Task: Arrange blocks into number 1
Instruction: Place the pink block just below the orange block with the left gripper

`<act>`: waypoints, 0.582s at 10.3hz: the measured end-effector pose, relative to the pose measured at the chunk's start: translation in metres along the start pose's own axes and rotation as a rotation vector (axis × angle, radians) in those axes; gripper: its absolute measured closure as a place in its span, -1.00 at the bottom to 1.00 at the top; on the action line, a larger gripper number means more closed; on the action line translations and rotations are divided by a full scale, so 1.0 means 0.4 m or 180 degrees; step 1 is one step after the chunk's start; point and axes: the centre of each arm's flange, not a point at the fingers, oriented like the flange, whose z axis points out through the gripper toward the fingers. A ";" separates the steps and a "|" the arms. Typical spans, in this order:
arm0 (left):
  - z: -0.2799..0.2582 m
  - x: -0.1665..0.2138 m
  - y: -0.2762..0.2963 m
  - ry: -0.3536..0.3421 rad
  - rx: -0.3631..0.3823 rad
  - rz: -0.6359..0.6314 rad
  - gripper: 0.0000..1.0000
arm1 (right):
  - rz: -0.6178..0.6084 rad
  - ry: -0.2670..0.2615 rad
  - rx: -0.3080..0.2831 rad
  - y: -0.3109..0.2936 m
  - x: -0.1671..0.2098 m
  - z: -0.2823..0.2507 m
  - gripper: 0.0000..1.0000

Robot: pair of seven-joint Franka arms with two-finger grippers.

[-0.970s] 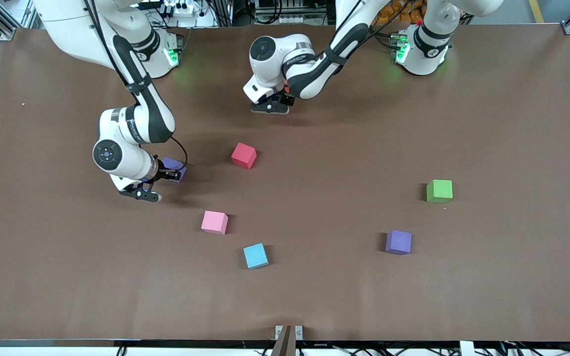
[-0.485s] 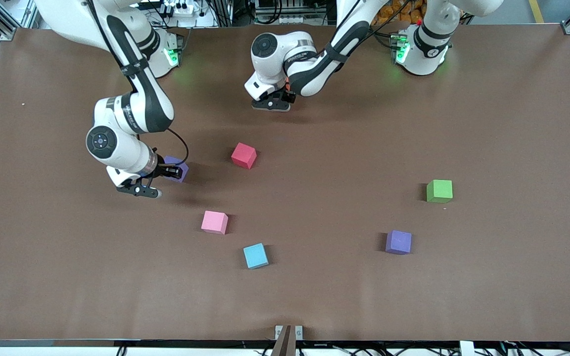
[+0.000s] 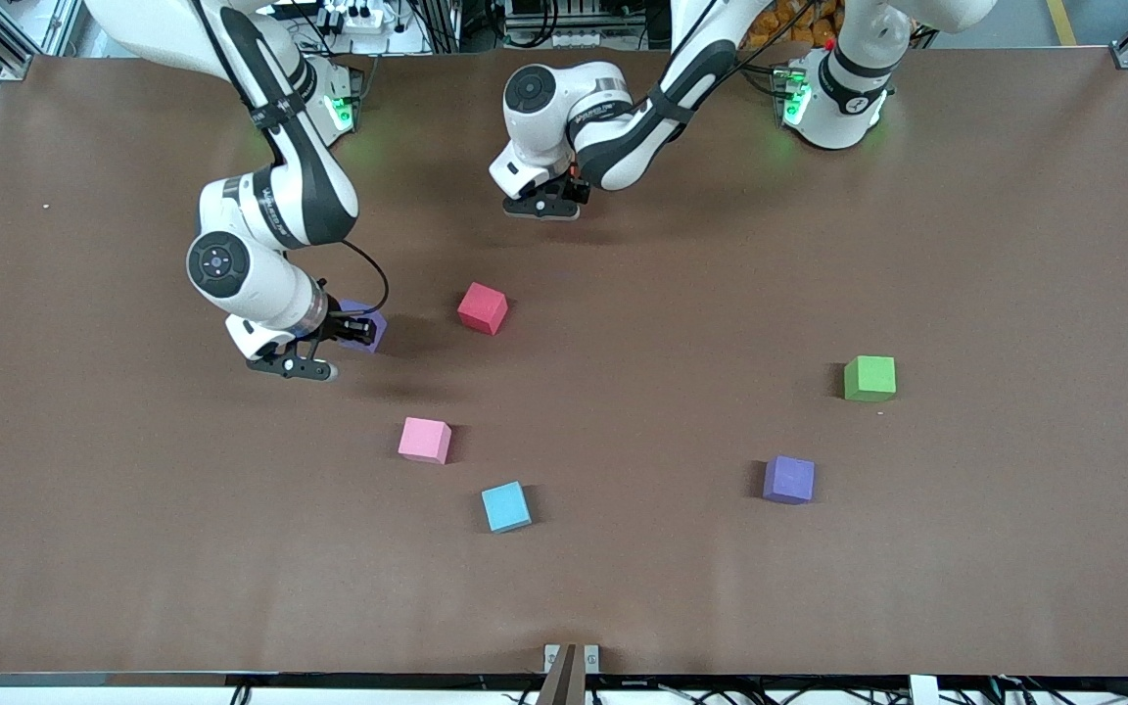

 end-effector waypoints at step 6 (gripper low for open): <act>-0.181 0.054 0.022 0.0261 -0.0350 -0.0698 -1.00 | -0.0100 0.0009 -0.0014 -0.072 -0.044 -0.001 -0.12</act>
